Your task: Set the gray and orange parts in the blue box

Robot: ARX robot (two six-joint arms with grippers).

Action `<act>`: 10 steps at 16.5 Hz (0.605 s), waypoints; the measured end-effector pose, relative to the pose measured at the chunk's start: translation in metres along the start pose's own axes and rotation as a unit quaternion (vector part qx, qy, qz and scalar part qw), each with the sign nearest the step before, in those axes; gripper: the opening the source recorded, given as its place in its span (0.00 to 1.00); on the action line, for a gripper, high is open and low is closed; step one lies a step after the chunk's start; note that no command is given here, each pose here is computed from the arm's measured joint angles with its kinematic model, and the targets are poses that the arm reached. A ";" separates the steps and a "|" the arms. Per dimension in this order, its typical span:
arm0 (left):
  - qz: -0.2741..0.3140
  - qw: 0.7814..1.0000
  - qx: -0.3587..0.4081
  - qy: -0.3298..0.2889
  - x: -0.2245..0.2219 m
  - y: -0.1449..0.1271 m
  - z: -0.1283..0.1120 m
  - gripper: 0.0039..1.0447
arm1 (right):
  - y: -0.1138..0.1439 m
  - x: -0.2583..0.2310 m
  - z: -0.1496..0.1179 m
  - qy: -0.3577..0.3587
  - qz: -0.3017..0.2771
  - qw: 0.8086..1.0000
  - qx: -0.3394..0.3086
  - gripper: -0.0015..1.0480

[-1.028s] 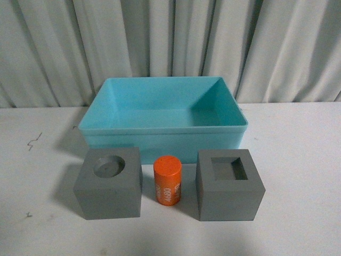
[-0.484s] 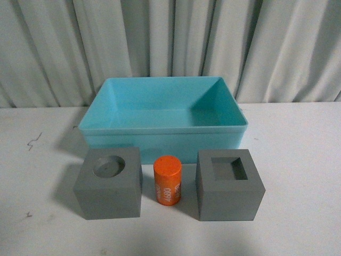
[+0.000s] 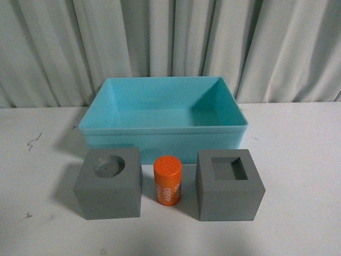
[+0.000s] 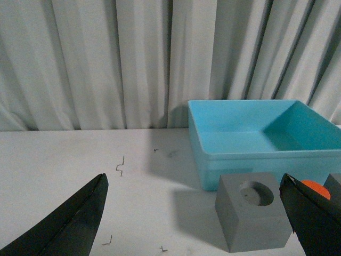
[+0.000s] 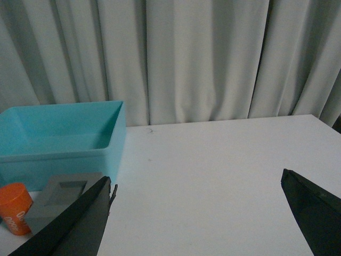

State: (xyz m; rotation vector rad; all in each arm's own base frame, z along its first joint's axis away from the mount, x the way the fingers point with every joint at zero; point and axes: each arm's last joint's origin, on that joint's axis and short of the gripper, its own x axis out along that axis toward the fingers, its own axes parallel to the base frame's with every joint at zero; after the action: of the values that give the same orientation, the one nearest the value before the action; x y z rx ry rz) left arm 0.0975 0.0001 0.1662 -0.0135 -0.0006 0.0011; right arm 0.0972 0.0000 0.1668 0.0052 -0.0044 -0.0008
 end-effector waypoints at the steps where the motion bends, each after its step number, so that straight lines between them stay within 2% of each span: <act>1: 0.000 1.000 0.000 0.000 0.000 0.000 0.000 0.94 | 0.000 0.000 0.000 0.000 0.000 1.000 0.000 0.94; 8: 0.000 1.000 0.000 0.000 0.000 0.000 0.000 0.94 | 0.000 0.000 -0.002 0.017 -0.007 1.000 0.004 0.94; 9: 0.001 1.000 0.000 0.000 0.000 0.000 0.000 0.94 | 0.001 0.000 -0.002 0.145 -0.059 0.987 0.027 0.94; 10: -0.001 1.000 0.000 0.000 0.000 0.000 0.000 0.94 | -0.002 0.005 0.001 0.219 -0.096 0.970 0.038 0.94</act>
State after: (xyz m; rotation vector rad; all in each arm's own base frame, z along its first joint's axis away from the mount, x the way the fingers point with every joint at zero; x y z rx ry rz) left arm 0.0975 0.0000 0.1661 -0.0132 -0.0002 -0.0008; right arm 0.1026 -0.0019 0.1681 0.0832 0.4390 -0.1929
